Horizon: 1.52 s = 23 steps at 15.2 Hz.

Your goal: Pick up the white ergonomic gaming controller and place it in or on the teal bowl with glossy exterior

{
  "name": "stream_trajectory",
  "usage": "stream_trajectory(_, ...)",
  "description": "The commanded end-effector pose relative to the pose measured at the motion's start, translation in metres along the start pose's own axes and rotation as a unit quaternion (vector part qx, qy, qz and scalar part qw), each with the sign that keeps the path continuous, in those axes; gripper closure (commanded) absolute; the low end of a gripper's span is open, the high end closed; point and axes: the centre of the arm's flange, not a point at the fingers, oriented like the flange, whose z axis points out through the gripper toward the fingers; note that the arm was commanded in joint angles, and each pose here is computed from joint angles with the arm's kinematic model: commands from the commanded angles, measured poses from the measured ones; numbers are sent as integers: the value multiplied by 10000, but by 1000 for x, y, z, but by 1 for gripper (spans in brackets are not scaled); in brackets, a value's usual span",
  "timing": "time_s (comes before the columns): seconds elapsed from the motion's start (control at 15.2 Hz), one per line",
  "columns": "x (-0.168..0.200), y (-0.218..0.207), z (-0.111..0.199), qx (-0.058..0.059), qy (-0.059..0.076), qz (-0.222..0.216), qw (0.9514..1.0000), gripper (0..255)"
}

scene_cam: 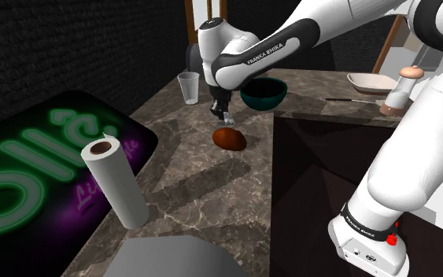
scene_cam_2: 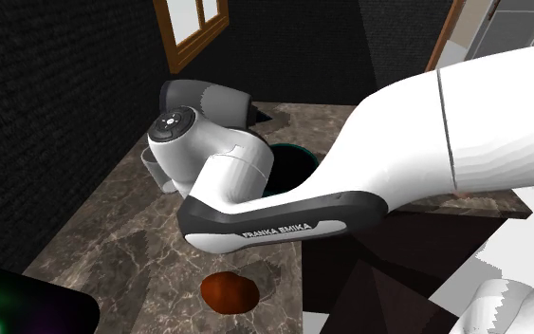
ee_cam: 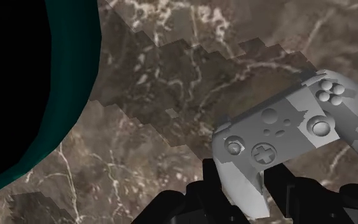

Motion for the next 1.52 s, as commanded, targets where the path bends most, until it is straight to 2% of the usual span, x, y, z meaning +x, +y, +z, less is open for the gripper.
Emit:
stream_trajectory(0.0, 0, 2, -9, 0, 1, 0, 10000, 255)
stream_trajectory(1.45, 6, 35, -121, 0, 1, 0, 10000, 255)
